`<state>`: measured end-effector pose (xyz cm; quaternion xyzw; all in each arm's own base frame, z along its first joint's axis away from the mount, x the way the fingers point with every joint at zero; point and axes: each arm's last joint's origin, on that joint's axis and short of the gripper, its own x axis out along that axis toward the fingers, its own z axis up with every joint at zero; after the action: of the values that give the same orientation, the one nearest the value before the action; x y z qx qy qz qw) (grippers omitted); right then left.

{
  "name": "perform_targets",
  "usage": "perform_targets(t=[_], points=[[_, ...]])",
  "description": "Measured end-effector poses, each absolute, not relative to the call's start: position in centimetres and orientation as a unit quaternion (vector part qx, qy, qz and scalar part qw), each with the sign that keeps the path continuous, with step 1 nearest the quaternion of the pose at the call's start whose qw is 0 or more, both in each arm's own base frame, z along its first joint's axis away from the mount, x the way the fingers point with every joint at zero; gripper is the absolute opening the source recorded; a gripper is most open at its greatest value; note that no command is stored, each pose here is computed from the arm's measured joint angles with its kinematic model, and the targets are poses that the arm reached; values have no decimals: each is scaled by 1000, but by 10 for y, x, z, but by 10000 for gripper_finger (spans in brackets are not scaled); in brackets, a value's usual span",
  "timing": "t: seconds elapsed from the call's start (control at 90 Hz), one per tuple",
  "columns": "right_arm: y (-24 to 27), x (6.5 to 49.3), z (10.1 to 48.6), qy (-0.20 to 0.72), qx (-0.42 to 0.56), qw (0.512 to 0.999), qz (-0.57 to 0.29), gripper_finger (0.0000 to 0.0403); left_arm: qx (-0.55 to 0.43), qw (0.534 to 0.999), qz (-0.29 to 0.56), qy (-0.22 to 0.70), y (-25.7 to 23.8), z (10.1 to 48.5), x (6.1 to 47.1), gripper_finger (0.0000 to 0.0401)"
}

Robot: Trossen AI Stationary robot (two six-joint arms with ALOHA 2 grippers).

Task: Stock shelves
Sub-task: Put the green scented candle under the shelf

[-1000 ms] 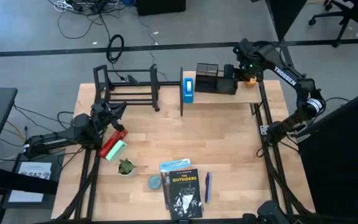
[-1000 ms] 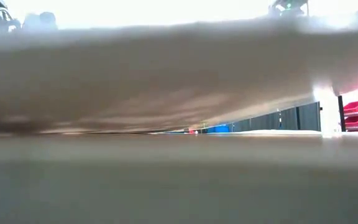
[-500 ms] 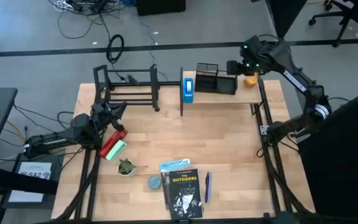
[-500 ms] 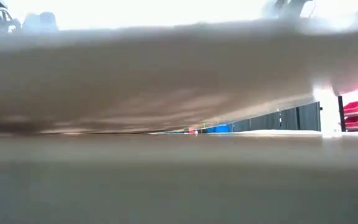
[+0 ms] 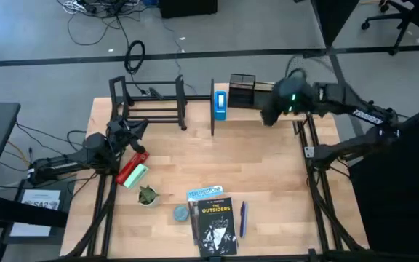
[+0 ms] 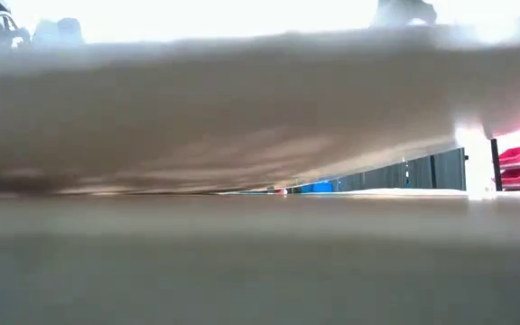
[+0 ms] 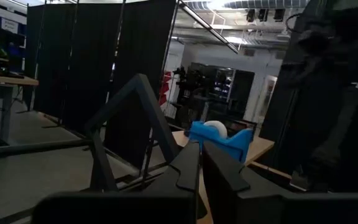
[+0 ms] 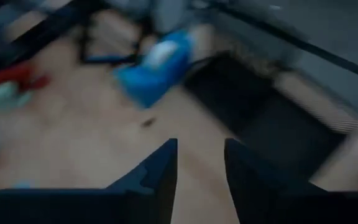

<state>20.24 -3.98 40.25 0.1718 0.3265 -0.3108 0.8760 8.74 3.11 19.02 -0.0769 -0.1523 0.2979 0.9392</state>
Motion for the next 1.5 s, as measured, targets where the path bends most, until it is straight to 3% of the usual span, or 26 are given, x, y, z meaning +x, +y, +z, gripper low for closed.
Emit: perform_targets(t=[0.322, 0.678, 0.878, 0.978, 1.167, 1.5], points=[[28, 276, 318, 402, 158, 888, -156, 118, -77, 939, 298, -152, 31, 190, 87, 0], [95, 340, 239, 476, 171, 863, 7, 214, -77, 939, 298, -153, 31, 190, 87, 0], [132, 356, 217, 424, 137, 895, 7, 238, -77, 939, 298, -153, 31, 190, 87, 0], [146, 369, 213, 350, 128, 928, 6, 243, -77, 939, 298, -153, 31, 190, 87, 0], [158, 404, 203, 208, 59, 973, 85, 253, -77, 939, 298, -155, 31, 191, 87, 0], [156, 457, 182, 242, -71, 961, 113, 328, -77, 939, 298, -152, 31, 190, 87, 0]])
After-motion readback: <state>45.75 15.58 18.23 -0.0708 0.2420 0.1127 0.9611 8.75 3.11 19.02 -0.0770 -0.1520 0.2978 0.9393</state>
